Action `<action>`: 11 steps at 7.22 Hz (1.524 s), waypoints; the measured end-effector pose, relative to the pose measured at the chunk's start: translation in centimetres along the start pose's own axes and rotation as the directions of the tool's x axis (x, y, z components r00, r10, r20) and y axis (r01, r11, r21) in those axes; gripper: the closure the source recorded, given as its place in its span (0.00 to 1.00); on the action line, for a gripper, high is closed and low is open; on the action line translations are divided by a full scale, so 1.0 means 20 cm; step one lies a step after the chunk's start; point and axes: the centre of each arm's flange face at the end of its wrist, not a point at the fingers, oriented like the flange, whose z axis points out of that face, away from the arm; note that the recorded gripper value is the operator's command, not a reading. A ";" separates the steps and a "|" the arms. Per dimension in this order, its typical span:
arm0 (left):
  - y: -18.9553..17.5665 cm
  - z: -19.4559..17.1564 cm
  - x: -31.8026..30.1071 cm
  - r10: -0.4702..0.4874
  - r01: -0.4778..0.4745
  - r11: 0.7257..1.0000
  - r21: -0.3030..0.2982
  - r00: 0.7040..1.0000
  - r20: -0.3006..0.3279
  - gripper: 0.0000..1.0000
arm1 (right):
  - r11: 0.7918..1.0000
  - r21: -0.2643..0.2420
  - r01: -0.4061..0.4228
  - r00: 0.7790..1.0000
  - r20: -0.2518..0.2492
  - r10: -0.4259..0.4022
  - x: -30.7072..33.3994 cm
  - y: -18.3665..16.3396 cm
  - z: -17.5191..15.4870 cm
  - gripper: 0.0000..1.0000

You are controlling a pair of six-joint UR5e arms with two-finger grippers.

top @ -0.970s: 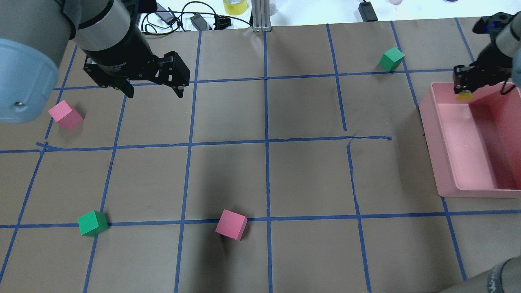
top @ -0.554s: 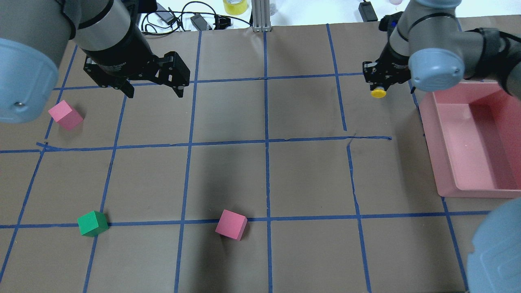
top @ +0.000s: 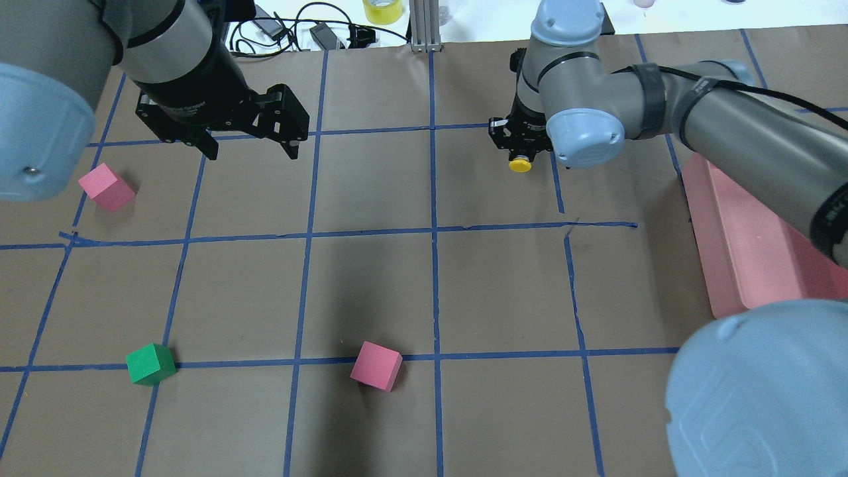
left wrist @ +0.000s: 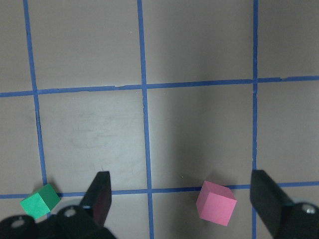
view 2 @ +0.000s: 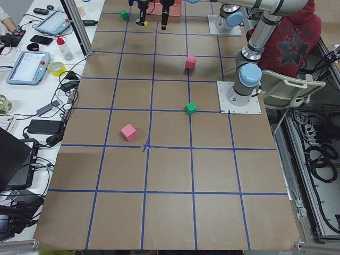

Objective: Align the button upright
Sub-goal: 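Lift the button out of the tray and carry it toward table center, then lower the button onto the table and open the right gripper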

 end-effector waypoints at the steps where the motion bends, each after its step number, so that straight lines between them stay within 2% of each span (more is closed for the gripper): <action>1: 0.00 0.00 0.00 0.000 0.000 1.000 0.000 1.000 0.000 0.00 | 1.000 -0.007 0.000 1.000 0.023 0.001 -0.14 0.03 0.05 1.00; 3: 0.00 0.00 0.00 0.000 0.000 1.000 0.000 1.000 0.000 0.00 | 0.998 -0.018 0.066 0.996 0.055 -0.065 -0.40 0.12 0.13 1.00; 6: 0.00 0.00 0.00 0.000 0.000 1.000 0.000 1.000 0.000 0.00 | 0.984 0.000 0.179 0.976 0.126 -0.178 -0.65 0.21 0.32 1.00; 7: 0.00 0.00 0.00 0.000 0.000 1.000 0.000 1.000 0.000 0.00 | 0.980 -0.003 0.200 0.971 0.131 -0.198 -0.67 0.22 0.36 0.79; 8: 0.00 0.00 0.00 0.000 0.000 1.000 0.000 1.000 0.000 0.00 | 0.977 -0.005 0.213 0.969 0.133 -0.211 -0.67 0.23 0.38 0.01; 11: 0.00 0.00 0.00 0.000 0.000 1.000 0.000 1.000 0.000 0.00 | 0.975 0.010 0.220 0.967 0.130 -0.220 -0.67 0.22 0.33 0.00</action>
